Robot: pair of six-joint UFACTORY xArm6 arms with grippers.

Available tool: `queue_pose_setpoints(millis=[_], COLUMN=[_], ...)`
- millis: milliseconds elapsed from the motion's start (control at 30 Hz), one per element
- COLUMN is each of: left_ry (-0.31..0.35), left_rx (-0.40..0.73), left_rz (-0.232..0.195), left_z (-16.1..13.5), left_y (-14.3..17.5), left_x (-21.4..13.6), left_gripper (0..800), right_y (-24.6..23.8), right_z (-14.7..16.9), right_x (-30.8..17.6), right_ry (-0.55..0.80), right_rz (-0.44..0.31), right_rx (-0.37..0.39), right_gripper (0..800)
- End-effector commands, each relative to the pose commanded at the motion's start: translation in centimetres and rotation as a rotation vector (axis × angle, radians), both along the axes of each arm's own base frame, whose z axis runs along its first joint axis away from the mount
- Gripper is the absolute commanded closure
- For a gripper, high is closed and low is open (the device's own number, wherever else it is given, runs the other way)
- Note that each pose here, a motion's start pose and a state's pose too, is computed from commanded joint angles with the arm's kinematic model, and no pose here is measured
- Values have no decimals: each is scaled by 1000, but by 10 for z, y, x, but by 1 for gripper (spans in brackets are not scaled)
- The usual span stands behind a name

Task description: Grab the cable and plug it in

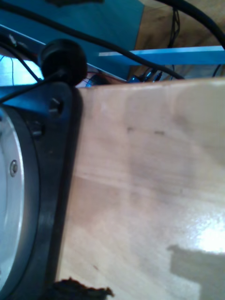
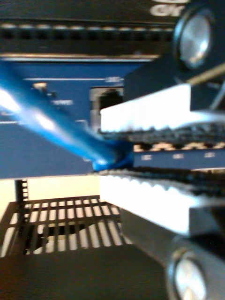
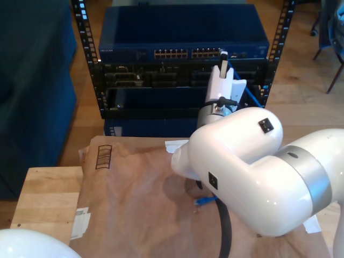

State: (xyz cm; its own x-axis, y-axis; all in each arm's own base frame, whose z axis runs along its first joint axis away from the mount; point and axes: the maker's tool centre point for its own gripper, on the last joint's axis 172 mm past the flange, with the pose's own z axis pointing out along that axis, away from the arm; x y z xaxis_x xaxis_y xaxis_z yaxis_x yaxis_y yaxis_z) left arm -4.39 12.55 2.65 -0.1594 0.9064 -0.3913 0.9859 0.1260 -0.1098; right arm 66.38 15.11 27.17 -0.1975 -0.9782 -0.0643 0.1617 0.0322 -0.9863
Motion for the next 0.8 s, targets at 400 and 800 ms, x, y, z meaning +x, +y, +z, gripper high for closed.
queue_pose_setpoints(millis=[400, 800], left_ry=[0, 0], left_rx=[0, -2], left_rz=[2, 0], left_z=[0, 0], left_y=[0, 0], left_x=[0, 0], left_gripper=[0, 0], right_y=[-6, -11], right_z=[-7, -3], right_x=[-1, -9], right_ry=[7, -2], right_rz=[-10, -18], right_rx=[-9, -26], right_gripper=[800, 800])
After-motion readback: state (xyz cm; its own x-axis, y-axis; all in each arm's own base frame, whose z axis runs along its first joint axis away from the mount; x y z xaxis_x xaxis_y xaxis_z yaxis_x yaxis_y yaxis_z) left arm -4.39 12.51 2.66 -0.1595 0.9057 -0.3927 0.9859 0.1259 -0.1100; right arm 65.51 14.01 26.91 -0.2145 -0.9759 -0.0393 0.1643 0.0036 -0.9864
